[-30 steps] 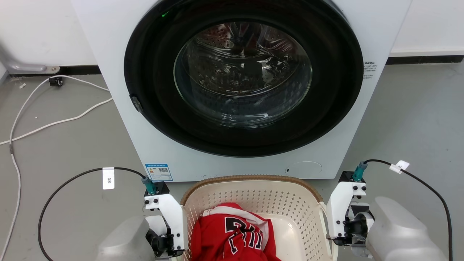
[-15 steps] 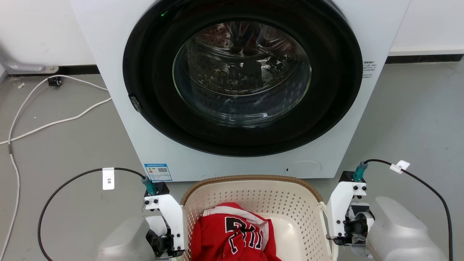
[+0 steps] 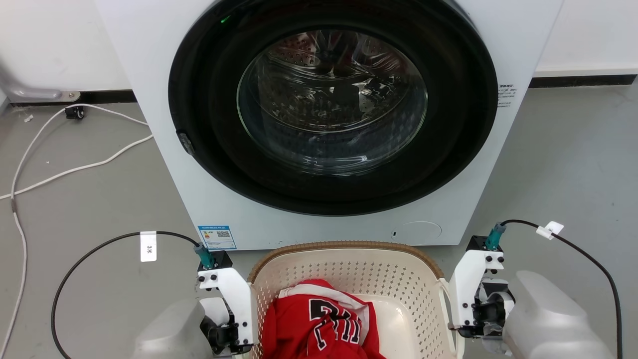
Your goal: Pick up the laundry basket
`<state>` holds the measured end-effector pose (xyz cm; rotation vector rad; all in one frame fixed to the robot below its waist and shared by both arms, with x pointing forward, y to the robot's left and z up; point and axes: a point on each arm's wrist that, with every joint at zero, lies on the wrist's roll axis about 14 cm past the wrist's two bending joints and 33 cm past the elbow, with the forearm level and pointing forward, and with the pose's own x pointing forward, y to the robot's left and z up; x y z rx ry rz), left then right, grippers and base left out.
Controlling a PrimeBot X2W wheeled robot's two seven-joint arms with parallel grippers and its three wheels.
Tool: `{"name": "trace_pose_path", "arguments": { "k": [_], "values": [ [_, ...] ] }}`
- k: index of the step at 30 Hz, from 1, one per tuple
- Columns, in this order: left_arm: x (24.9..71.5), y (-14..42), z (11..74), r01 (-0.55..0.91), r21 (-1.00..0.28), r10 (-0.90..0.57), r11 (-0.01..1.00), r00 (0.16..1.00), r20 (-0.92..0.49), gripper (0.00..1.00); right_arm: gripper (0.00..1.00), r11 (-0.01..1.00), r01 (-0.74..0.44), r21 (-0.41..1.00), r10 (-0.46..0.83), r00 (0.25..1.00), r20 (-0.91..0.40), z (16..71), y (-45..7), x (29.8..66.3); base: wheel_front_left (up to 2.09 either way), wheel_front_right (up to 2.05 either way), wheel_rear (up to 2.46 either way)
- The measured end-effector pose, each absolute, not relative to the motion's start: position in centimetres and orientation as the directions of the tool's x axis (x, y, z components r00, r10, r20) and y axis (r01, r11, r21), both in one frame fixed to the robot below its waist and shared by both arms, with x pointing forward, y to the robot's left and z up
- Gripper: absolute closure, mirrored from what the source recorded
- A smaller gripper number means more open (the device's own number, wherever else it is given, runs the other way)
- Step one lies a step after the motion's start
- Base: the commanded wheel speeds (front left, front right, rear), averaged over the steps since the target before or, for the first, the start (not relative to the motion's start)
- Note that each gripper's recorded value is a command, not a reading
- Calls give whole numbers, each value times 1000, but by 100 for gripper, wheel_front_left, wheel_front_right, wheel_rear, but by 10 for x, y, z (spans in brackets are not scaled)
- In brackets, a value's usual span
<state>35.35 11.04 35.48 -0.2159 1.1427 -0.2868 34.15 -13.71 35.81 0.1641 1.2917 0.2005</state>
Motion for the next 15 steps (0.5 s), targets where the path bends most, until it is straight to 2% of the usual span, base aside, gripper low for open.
{"name": "trace_pose_path", "arguments": {
  "k": [15],
  "values": [
    [353,111,354,109,-316,-333,942,388,-859,100,100,970,-49,237,241,259,-935,357,-137,340,0,0,0]
  ]
}}
